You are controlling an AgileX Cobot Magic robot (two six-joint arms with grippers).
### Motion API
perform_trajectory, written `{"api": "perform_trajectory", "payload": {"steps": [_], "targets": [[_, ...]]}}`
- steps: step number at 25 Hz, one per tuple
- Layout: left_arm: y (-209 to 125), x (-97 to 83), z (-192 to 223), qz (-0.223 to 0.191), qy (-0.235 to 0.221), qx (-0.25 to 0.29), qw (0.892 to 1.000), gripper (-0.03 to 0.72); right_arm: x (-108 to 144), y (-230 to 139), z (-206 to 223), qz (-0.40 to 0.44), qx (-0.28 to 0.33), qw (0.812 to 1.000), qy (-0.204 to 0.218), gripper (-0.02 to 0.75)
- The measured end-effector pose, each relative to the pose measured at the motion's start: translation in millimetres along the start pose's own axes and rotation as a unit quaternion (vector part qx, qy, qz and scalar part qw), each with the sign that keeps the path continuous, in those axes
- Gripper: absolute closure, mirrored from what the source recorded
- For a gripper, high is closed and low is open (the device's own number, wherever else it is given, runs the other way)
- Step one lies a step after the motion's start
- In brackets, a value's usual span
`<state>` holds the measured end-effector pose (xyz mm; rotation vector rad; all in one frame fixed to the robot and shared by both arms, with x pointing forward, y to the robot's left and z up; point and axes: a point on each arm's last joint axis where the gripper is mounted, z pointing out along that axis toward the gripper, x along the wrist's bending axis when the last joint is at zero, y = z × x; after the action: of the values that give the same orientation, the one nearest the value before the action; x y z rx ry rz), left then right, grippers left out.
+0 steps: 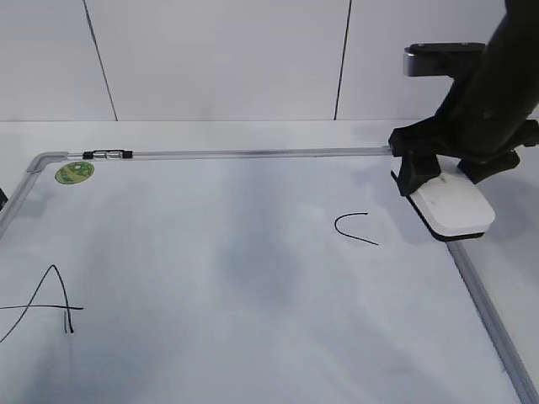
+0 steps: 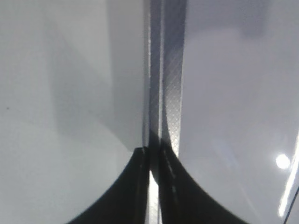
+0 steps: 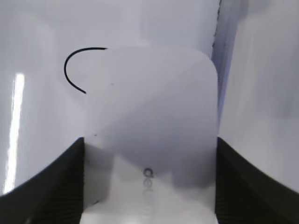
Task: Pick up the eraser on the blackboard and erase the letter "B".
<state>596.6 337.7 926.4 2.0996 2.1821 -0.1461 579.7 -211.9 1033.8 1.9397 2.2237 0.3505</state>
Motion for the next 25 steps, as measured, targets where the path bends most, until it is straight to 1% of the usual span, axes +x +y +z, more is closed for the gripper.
{"api": "perform_trajectory", "payload": {"steps": [3, 9, 14, 19, 22, 25], "targets": [[0.0, 0.0, 0.0, 0.000, 0.000, 0.000, 1.000, 0.657, 0.9, 2.1, 7.7, 0.002, 0.001, 1.000, 0.003, 0.224], [0.0, 0.0, 0.0, 0.000, 0.000, 0.000, 1.000, 0.657, 1.3, 4.4, 33.3, 0.003, 0.025, 1.000, 0.000, 0.224], [-0.2, 0.0, 0.0, 0.000, 0.000, 0.001, 1.000, 0.657, -2.0, 5.0, 54.5, 0.013, 0.045, 0.999, -0.022, 0.224], [-0.3, -0.1, 0.0, 0.000, 0.000, 0.002, 1.000, 0.657, -6.1, 6.1, 65.2, 0.022, 0.047, 0.998, -0.046, 0.224], [-0.3, -0.1, 0.0, 0.000, 0.000, 0.002, 1.000, 0.657, -6.5, 8.0, 69.7, 0.030, 0.039, 0.998, -0.049, 0.224], [-0.5, -0.1, 0.0, 0.000, -0.001, 0.003, 1.000, 0.657, -6.8, 7.4, 77.9, 0.028, 0.047, 0.997, -0.052, 0.224]]}}
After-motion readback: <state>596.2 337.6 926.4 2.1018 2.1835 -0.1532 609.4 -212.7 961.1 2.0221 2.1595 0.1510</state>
